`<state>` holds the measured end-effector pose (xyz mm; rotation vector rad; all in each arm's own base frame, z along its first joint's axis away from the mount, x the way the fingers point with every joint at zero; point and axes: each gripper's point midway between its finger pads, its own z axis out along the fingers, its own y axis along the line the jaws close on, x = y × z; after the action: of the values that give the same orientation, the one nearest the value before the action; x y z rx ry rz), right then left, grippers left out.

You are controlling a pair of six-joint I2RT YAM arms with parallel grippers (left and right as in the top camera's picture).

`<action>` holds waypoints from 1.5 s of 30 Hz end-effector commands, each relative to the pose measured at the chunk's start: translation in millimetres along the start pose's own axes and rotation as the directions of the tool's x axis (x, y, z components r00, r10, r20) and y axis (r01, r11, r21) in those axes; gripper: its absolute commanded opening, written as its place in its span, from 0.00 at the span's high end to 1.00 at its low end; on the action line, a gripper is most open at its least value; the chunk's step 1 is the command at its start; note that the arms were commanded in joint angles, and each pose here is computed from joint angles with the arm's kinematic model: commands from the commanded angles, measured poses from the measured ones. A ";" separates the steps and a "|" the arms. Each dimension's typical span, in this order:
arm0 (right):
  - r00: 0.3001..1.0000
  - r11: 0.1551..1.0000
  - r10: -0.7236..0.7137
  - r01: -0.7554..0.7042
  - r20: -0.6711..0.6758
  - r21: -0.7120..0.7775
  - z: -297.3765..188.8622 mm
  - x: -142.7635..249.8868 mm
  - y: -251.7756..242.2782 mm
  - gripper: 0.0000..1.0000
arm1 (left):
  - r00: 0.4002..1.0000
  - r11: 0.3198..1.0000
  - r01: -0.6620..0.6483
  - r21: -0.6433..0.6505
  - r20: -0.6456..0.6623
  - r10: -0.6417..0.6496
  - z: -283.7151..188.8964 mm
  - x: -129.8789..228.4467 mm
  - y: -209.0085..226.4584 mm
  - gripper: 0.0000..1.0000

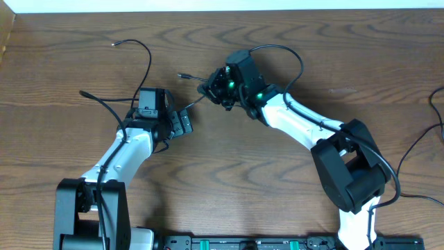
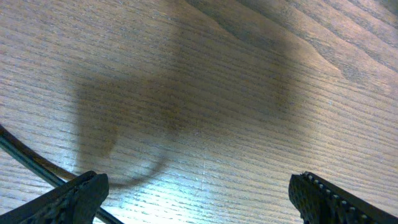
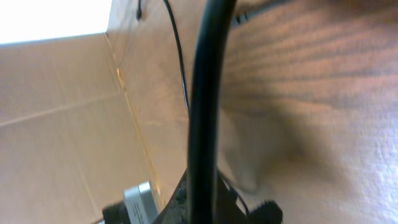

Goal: Untangle cables
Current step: 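Grasp the short black cable with the right gripper, then carry the short cable up to the top right with the right gripper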

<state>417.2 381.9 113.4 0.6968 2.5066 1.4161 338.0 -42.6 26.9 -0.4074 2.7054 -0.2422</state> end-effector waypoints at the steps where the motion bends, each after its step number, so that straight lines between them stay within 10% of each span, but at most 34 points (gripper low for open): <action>1: 0.988 1.000 -0.002 0.000 0.152 0.008 1.1 -18.9 2.2 0.99 | 1.000 1.000 -0.007 -0.003 0.001 0.007 -1.0 -0.2 0.9 0.02; 23: 0.722 0.895 -0.427 0.250 0.544 0.371 -76.0 -153.1 -24.2 0.99 | 1.000 1.000 -0.007 -0.002 0.001 0.007 -1.0 -0.1 0.8 0.02; 28: 0.526 0.864 -0.483 0.158 0.700 0.478 -170.0 -235.7 -25.0 0.99 | 1.000 1.000 -0.008 -0.002 0.001 0.008 -1.0 -0.1 0.8 0.02; 39: -0.135 0.774 -0.632 -0.171 0.763 0.610 -467.0 -350.8 -23.8 0.99 | 1.000 1.000 -0.007 -0.002 0.001 0.007 -1.0 -0.1 0.8 0.02; 45: -0.215 0.645 -0.764 -0.304 0.609 0.701 -533.9 -350.7 -27.5 0.99 | 1.000 1.000 -0.007 -0.003 0.001 0.007 -1.0 -0.2 0.9 0.02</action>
<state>530.8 -192.1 328.1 0.8081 1.2871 -0.3458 337.9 -42.6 26.8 -0.4074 2.7057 -0.2421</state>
